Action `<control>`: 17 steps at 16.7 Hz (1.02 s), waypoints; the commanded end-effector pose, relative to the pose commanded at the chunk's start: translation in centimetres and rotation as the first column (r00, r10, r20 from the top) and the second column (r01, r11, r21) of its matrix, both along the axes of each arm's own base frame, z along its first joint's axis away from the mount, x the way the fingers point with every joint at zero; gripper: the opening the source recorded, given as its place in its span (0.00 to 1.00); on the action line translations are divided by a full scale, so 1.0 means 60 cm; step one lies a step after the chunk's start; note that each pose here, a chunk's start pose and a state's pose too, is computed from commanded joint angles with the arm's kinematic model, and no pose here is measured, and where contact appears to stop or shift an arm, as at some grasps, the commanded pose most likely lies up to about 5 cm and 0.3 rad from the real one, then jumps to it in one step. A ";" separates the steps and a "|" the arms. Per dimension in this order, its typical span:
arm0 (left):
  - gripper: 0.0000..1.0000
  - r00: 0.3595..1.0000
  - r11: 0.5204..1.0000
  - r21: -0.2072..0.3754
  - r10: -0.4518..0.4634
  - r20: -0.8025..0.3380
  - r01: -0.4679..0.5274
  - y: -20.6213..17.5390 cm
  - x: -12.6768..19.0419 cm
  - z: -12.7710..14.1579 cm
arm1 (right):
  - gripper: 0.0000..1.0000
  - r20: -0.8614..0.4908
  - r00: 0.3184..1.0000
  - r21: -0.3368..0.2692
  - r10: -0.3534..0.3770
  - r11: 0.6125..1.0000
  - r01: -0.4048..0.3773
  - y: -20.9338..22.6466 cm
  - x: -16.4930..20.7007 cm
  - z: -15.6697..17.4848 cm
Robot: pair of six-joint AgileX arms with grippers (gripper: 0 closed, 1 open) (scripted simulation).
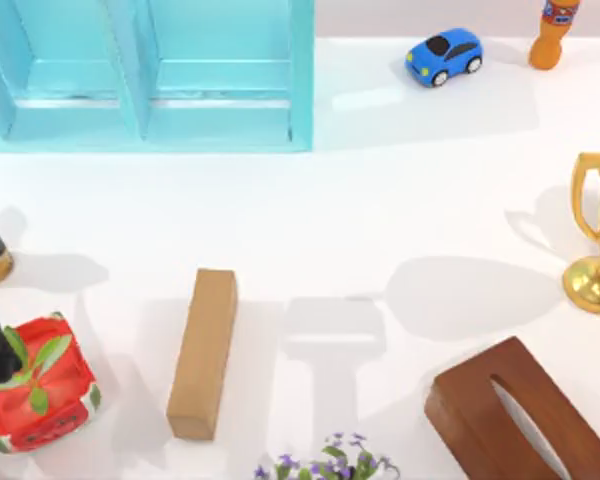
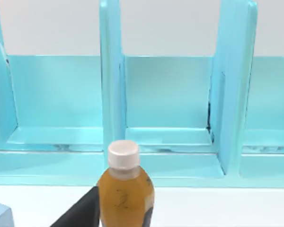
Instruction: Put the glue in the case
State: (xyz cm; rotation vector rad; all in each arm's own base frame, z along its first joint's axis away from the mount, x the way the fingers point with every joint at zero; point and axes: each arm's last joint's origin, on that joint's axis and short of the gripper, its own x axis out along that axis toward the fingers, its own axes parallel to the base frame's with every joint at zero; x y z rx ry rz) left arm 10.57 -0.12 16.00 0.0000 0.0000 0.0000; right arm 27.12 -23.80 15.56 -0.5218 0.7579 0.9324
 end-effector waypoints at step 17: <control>1.00 1.000 1.000 0.000 0.000 0.000 0.000 0.000 0.000 0.000 | 0.00 0.216 0.931 0.554 -0.293 0.822 0.131 -0.055 -0.126 -0.040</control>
